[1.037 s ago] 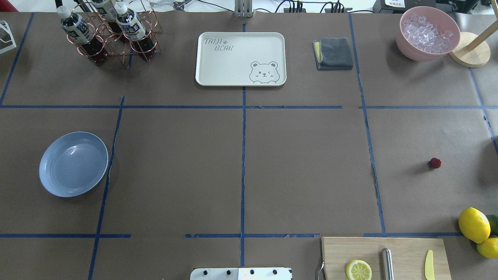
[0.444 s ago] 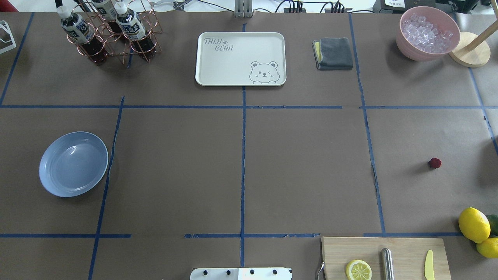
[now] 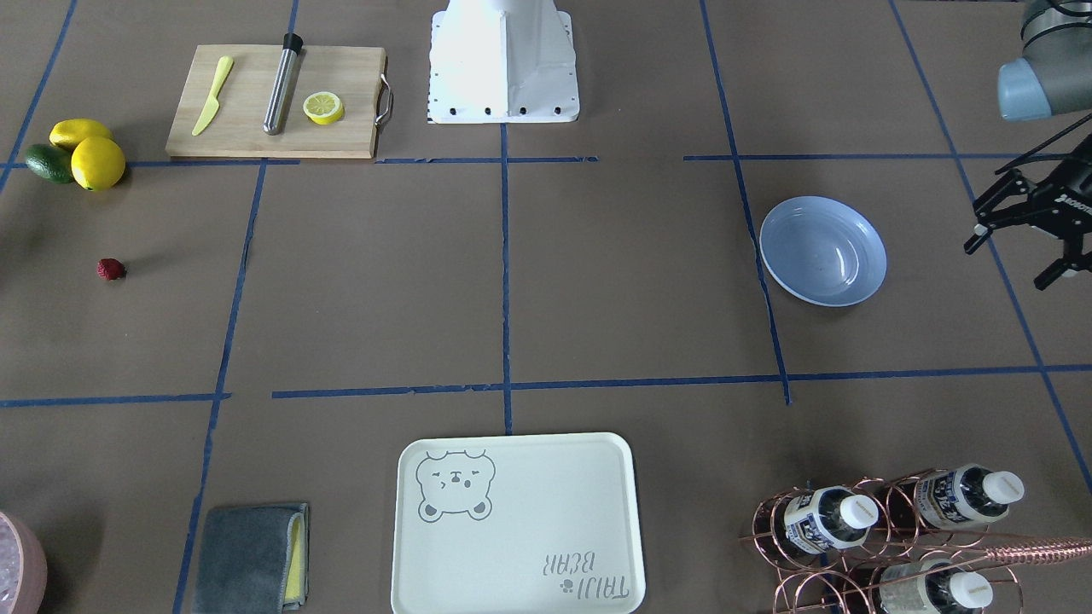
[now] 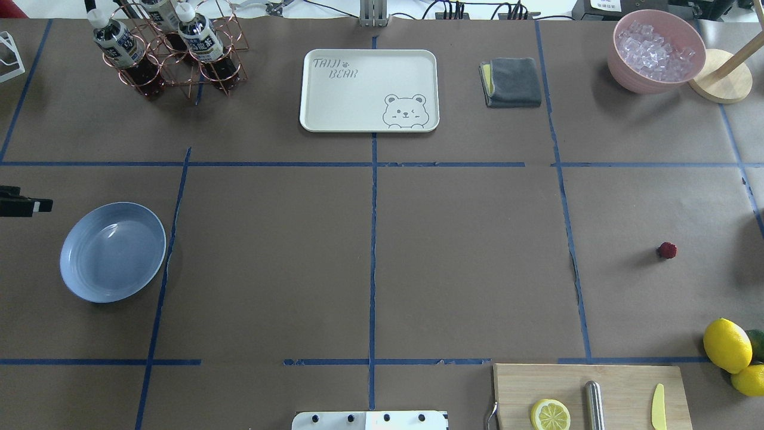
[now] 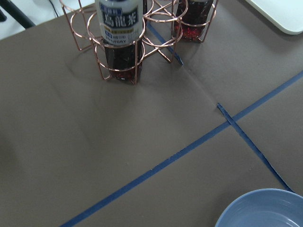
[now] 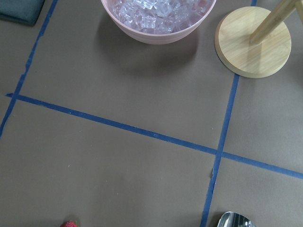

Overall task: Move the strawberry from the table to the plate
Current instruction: 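Push the light blue plate toward the table center with the left gripper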

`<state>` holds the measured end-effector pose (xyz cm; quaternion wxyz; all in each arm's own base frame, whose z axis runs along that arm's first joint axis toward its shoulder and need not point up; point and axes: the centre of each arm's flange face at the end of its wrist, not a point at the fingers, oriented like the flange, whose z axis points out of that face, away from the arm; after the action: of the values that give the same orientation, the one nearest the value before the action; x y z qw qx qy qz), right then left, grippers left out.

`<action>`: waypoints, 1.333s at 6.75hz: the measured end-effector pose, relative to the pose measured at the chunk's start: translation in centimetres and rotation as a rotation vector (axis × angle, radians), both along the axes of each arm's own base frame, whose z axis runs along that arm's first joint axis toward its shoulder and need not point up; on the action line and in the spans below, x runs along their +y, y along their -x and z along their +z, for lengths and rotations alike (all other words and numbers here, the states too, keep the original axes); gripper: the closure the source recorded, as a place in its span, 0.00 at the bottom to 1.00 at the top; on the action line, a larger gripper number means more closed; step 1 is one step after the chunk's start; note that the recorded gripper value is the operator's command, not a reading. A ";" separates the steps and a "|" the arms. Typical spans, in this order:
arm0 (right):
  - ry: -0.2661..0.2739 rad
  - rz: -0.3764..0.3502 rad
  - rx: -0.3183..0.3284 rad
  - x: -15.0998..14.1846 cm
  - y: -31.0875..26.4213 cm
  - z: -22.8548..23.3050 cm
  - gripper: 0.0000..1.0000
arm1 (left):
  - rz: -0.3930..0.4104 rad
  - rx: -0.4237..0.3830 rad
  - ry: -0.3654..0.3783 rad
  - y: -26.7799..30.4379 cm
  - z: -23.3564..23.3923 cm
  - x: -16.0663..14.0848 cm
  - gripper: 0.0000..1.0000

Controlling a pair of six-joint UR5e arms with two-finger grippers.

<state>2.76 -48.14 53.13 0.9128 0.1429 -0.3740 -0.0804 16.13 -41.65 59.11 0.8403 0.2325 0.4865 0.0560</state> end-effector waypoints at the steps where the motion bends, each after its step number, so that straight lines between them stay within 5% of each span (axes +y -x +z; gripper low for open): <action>1: 0.001 0.000 0.000 0.0 0.0 0.0 0.00 | -0.043 0.010 0.079 -2.2 1.6 1.2 0.46; 3: 0.000 0.001 0.001 0.0 0.0 0.0 0.00 | -0.055 0.003 0.148 -6.0 3.7 3.1 0.52; 4: -0.001 0.000 0.001 0.0 0.0 0.0 0.00 | -0.039 0.001 0.155 -7.0 3.9 3.7 1.00; 7: 0.001 0.001 0.000 0.1 0.0 0.0 0.00 | -0.024 0.048 0.131 -8.1 1.9 3.9 1.00; 9: 0.008 0.002 -0.001 0.2 0.0 0.2 0.00 | -0.002 0.112 0.084 -10.1 -4.7 2.1 1.00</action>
<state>2.77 -47.91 53.34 0.9133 0.1397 -0.3746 -0.0782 26.23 -39.53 54.41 0.8209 0.2000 0.5345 0.0217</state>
